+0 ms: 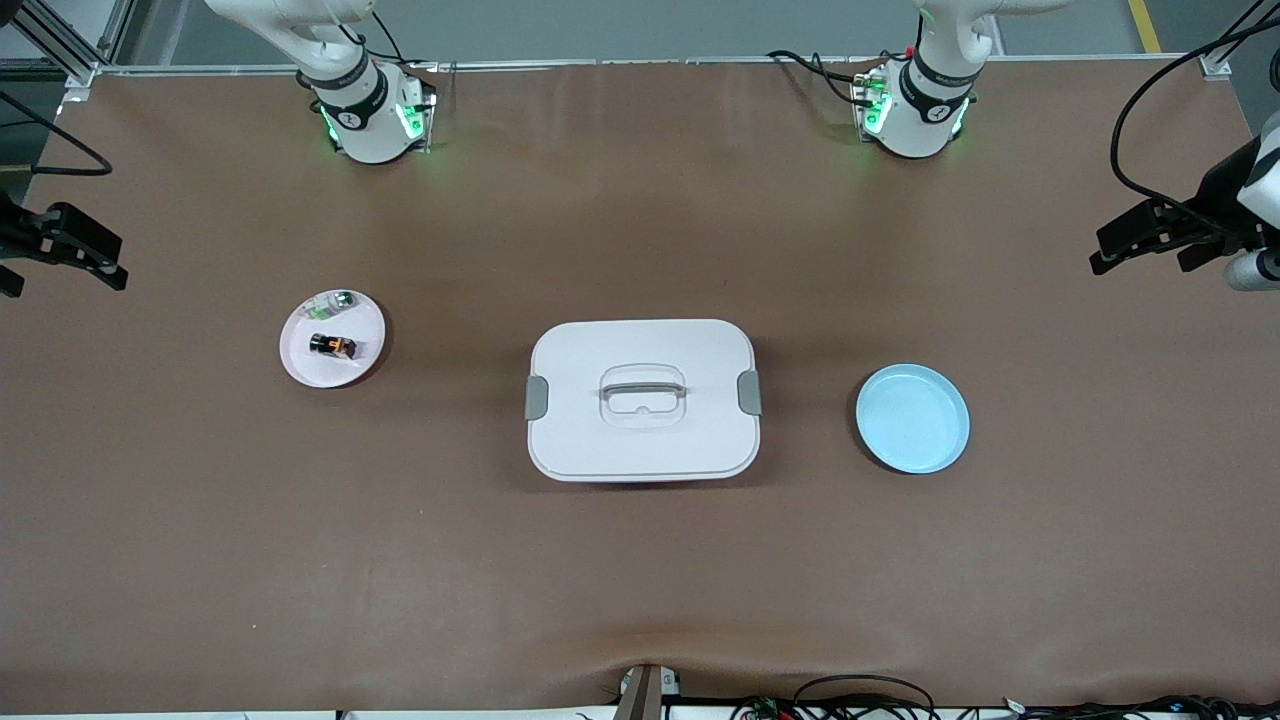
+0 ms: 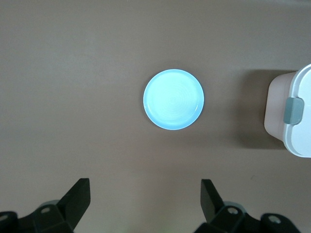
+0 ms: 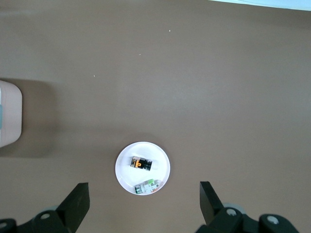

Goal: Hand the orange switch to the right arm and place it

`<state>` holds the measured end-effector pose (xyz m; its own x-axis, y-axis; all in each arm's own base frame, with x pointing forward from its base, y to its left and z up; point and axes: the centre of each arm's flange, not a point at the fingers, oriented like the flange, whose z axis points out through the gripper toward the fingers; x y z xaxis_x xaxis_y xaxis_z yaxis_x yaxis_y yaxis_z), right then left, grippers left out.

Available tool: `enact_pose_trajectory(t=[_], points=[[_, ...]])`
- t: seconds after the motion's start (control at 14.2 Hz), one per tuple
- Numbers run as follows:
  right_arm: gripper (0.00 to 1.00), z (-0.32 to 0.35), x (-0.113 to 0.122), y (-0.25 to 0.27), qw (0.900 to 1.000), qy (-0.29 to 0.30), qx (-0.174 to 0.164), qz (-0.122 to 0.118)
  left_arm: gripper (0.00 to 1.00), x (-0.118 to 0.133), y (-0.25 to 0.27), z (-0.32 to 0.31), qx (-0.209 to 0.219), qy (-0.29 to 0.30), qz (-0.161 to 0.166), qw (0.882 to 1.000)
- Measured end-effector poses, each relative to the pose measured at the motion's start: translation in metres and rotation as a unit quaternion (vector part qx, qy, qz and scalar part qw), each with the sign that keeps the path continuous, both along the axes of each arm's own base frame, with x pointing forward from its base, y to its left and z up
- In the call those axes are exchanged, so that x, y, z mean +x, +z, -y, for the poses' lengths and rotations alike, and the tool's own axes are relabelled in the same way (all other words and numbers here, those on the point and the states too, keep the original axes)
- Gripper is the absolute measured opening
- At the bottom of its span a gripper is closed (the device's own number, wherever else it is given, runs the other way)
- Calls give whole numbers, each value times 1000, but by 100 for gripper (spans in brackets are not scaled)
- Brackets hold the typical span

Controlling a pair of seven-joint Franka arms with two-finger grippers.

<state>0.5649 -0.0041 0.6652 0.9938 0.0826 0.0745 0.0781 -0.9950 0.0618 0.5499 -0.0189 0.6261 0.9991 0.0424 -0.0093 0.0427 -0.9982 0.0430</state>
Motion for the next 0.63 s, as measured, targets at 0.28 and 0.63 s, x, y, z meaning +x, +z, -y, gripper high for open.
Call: enact_pose_trajectory(t=[0.28,0.63], points=[[100,-3,-9,6,1000,-26,15,-8,100,0,0,0,0,0,0,1000],[100,-15,-17,12,999,-39,28,-14,100,0,0,0,0,0,0,1000]])
